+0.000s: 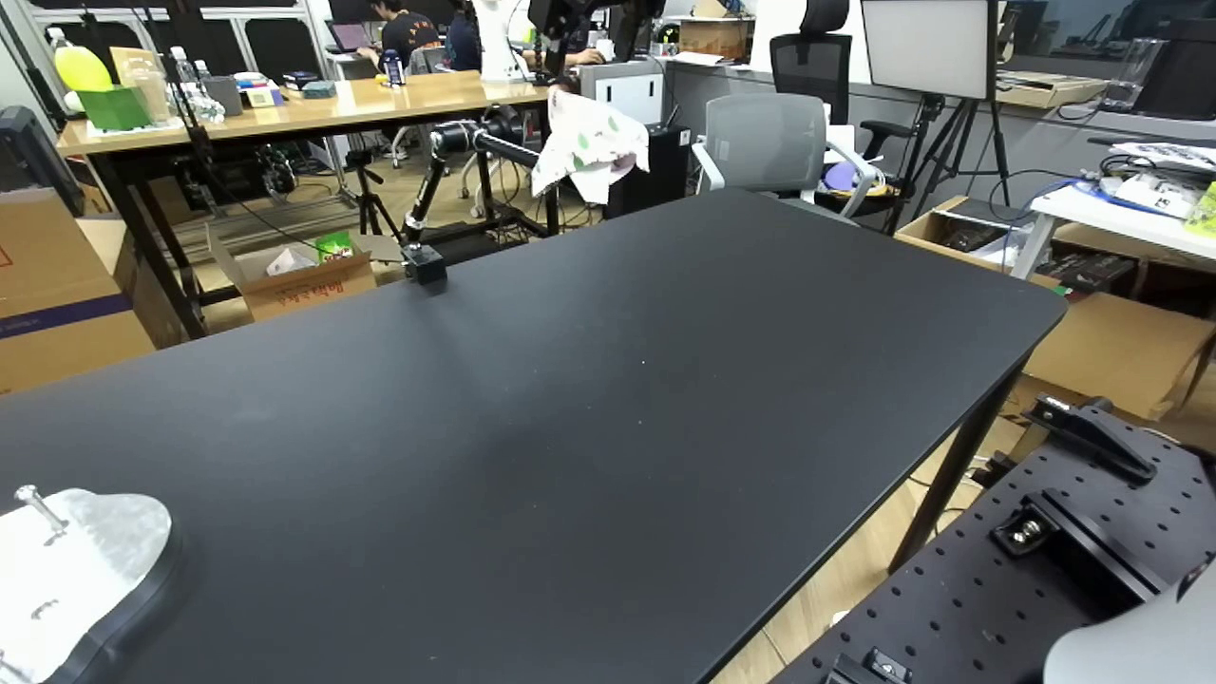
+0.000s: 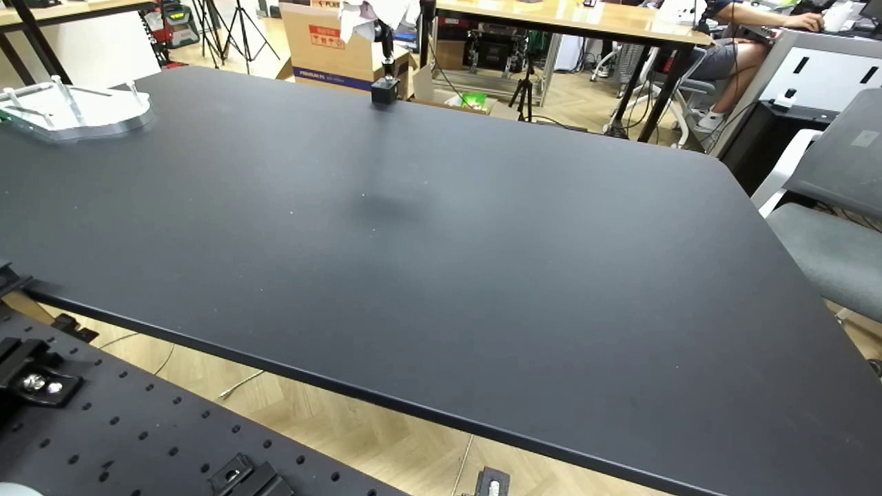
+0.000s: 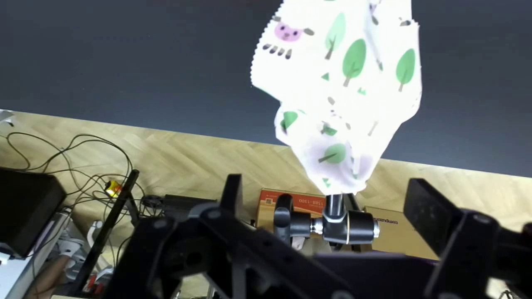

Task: Put the cloth on the table

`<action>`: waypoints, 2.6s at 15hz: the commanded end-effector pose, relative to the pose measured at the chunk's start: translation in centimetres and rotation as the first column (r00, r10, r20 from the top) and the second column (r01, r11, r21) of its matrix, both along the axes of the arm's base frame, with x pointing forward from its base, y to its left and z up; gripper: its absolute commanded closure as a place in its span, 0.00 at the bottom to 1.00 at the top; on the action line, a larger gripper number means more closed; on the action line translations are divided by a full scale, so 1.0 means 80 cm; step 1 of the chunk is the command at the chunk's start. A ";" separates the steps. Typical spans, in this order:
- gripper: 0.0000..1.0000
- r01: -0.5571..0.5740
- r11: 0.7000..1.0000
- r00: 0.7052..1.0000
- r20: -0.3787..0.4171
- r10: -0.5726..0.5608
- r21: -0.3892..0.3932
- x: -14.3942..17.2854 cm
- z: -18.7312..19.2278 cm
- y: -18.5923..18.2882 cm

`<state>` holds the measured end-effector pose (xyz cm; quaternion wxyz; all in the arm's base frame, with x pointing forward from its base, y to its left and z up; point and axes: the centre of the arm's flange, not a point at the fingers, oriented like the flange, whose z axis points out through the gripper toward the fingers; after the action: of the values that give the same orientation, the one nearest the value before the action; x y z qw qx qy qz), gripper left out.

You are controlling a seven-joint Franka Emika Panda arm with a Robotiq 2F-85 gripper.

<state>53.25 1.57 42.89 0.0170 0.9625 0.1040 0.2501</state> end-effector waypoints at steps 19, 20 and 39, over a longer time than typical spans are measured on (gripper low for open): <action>1.00 -0.068 0.998 0.998 0.001 0.068 0.015 0.037 -0.004 0.007; 0.99 -0.052 0.999 0.999 0.012 0.052 0.015 0.034 0.004 0.001; 0.99 0.211 0.977 0.974 0.083 -0.209 -0.022 0.000 -0.064 -0.147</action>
<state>52.95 -10.89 40.37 0.0640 0.9609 0.0002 0.2696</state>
